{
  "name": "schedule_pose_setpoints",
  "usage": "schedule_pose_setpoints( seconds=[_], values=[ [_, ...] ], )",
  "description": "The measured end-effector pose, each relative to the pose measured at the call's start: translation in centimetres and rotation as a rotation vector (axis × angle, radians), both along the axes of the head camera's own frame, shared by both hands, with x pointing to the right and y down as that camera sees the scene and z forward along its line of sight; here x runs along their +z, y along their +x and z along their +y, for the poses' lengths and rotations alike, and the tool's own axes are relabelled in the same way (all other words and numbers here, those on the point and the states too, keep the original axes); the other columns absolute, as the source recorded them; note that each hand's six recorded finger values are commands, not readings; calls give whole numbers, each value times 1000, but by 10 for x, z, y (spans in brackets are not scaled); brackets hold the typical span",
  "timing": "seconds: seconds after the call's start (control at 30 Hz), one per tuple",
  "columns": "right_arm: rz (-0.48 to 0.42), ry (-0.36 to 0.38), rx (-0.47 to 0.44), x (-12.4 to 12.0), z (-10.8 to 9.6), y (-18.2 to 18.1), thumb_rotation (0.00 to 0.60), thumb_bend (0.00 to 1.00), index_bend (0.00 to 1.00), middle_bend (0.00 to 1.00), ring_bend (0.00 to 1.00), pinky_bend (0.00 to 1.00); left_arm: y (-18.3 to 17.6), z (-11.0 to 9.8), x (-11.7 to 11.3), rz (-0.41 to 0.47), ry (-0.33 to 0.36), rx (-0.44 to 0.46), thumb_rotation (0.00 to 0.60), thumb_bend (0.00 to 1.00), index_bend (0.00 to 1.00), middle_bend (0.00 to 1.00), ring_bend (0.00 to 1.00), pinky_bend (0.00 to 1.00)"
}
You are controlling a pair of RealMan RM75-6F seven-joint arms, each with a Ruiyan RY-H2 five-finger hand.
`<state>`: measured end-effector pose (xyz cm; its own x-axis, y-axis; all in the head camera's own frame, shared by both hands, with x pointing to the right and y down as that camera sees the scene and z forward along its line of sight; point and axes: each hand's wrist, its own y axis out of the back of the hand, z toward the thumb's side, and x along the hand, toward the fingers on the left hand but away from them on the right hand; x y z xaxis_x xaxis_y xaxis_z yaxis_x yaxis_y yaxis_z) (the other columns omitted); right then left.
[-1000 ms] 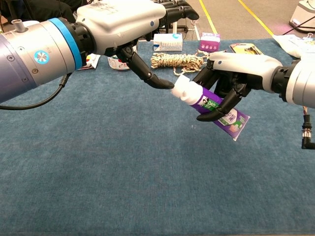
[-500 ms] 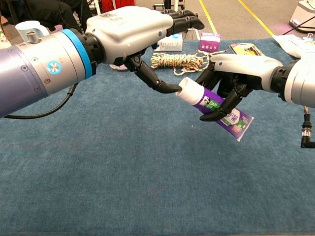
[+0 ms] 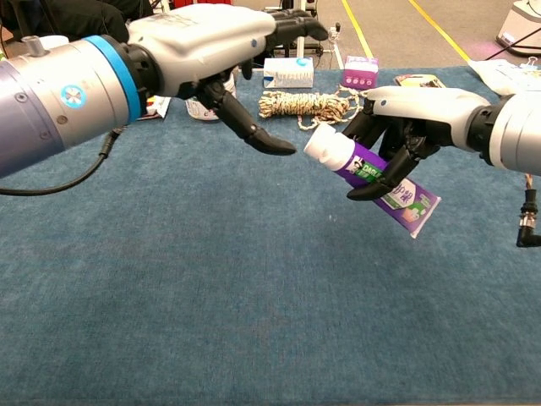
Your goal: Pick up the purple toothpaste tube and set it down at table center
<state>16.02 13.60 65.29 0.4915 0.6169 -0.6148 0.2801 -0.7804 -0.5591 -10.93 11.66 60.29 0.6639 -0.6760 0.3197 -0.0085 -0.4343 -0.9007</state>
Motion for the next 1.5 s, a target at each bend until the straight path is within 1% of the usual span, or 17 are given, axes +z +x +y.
schedule_pose_setpoints(
  seconds=[0.1,0.13,0.17,0.2,0.23,0.27,0.3,0.33,0.37,0.47,0.57,0.77,0.97,1.2,1.37,1.5],
  values=[
    [-2,-24,16,-1,-1,1,600,350,759,944,1000,1000,-10,-4,4,-20,-34,-17,360,78,37,17,31,315],
    [-5,-32,20,-2,-1,2,600,349,759,944,1000,1000,-12,-5,5,-25,-44,-19,345,78,37,17,31,315],
    [-7,-38,22,-3,-2,1,600,349,759,944,1000,1000,-15,-5,6,-31,-59,-22,315,78,37,17,31,311],
    [-12,-47,24,-4,-2,0,600,350,759,944,1000,1000,-17,-6,7,-33,-72,-24,281,78,37,18,31,305],
    [-16,-58,27,-4,-2,-1,600,350,759,944,1000,1000,-18,-6,8,-33,-87,-25,207,78,37,18,30,296],
    [-20,-68,30,-5,-2,-2,600,350,758,944,1000,1000,-20,-6,10,-33,-110,-24,118,78,37,18,30,288],
    [-26,-79,33,-6,-1,-3,600,351,758,944,1000,1000,-21,-6,11,-31,-129,-23,66,78,37,18,30,285],
    [-31,-93,33,-7,-2,-5,600,351,758,944,1000,1000,-21,-5,12,-28,-150,-22,19,78,36,17,30,283],
    [-35,-99,33,-8,-2,-7,600,352,759,944,1000,1000,-22,-4,13,-22,-181,-22,0,78,36,17,29,280],
    [-46,-121,37,-11,-4,-11,600,354,758,944,1000,1000,-22,-2,14,1,-257,-24,0,75,35,17,26,277],
    [-58,-150,46,-13,-6,-16,600,355,758,943,1000,1000,-21,-2,13,25,-313,-25,0,65,35,17,12,257],
    [-99,-212,72,-18,-6,-26,600,356,758,943,1000,1000,-18,-2,9,87,-389,-40,0,57,14,10,0,237],
    [-128,-252,94,-19,-6,-32,600,357,758,943,1000,1000,-14,-4,9,139,-447,-56,0,53,0,0,0,208],
    [-163,-296,122,-20,-7,-37,600,358,758,943,1000,1000,-2,-8,10,191,-493,-66,0,46,0,0,0,207],
    [-201,-356,159,-20,-6,-39,600,361,758,943,1000,1000,5,-6,10,218,-542,-66,0,46,0,0,0,186],
    [-233,-398,181,-21,-6,-42,600,364,757,942,1000,1000,9,-6,10,231,-558,-62,0,46,0,0,0,182]
  ],
)
